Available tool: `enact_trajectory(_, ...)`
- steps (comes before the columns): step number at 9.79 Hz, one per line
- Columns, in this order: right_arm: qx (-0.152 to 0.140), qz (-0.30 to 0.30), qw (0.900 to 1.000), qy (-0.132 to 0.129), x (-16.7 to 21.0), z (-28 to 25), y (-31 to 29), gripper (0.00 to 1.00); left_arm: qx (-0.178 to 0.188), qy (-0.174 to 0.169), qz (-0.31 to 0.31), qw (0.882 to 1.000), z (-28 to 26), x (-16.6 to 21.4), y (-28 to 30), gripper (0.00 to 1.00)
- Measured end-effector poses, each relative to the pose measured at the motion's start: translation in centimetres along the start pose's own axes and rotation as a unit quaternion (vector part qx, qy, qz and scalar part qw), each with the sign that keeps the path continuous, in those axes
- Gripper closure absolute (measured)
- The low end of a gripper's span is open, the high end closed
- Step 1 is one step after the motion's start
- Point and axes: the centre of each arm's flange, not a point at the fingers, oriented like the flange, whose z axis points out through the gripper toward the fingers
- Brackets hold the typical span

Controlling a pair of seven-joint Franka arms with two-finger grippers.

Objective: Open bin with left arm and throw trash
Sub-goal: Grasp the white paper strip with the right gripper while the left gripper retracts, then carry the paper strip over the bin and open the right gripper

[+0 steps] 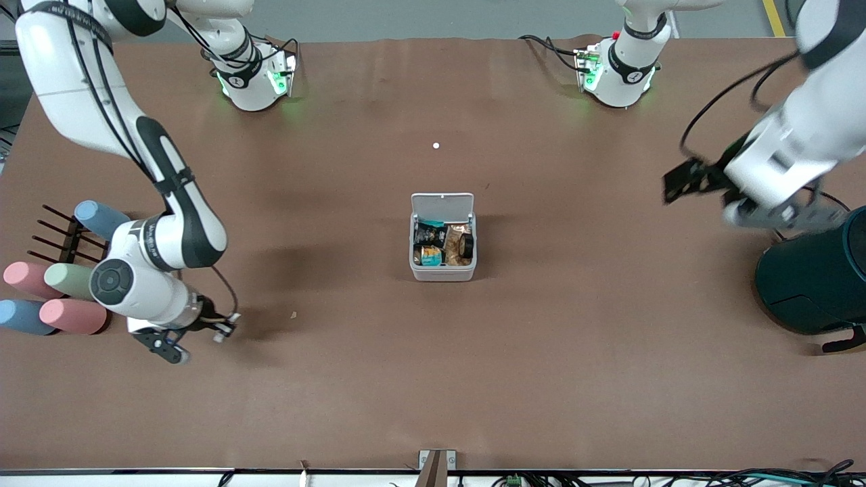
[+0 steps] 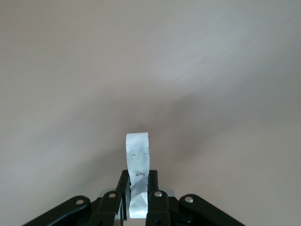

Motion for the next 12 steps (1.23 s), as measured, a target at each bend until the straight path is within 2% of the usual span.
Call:
enact_trajectory(2, 0.003, 0.031, 0.999, -0.021, -7.9, -6.3, -9.5, 0.81, 0.018, 0.005, 0.037, 0.999, -0.5, -1.6, -4.0, 0.0)
enact_trajectory(4, 0.007, 0.032, 0.999, -0.03, -18.1, -7.0, -17.0, 0.81, 0.018, 0.013, 0.032, 0.999, -0.1, -1.1, -5.8, 0.0)
enact_trajectory(6, 0.004, -0.016, 0.999, -0.035, -26.8, -6.0, -21.3, 0.81, 0.017, 0.024, 0.007, 1.0, -0.8, -1.2, -5.6, 0.0)
enact_trajectory(10, 0.0, -0.109, 0.993, -0.041, -34.6, -5.2, -23.9, 0.81, 0.013, 0.027, -0.017, 0.999, -1.0, -1.0, -5.9, 0.0)
enact_trajectory(12, -0.001, -0.131, 0.99, -0.043, -37.3, -4.9, -24.6, 0.85, 0.001, 0.027, -0.031, 0.999, -0.9, -1.0, -6.1, 0.0)
